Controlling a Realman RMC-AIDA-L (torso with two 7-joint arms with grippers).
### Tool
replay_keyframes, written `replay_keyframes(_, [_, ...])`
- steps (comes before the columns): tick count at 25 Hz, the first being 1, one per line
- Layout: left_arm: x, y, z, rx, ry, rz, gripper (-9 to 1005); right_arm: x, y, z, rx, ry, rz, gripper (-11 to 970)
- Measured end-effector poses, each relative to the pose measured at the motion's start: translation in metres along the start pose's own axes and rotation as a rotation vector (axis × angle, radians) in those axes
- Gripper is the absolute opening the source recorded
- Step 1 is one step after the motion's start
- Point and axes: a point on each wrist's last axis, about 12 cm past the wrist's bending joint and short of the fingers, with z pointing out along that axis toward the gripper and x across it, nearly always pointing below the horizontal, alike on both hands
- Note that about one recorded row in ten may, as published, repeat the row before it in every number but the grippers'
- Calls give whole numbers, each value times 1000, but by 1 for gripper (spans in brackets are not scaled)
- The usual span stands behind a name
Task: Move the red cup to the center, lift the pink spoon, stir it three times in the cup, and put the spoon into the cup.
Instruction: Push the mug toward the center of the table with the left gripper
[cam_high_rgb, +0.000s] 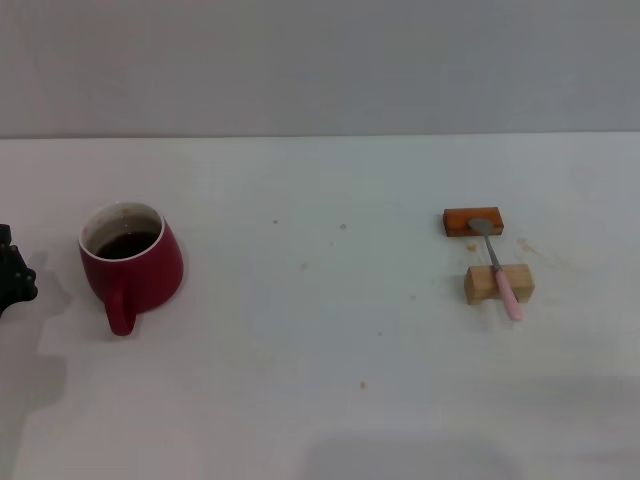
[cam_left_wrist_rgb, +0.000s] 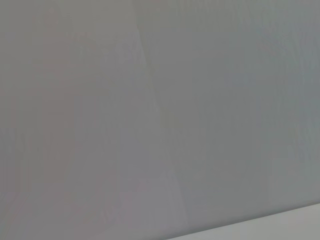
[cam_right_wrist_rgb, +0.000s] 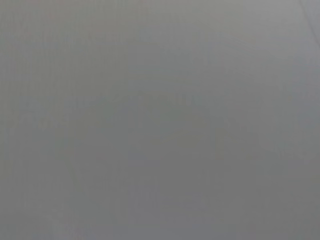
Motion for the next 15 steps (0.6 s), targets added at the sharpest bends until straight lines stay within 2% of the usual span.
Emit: replay_keyframes(15, [1, -1, -1, 1, 3, -1, -1, 1, 0, 0, -2, 3, 0, 673])
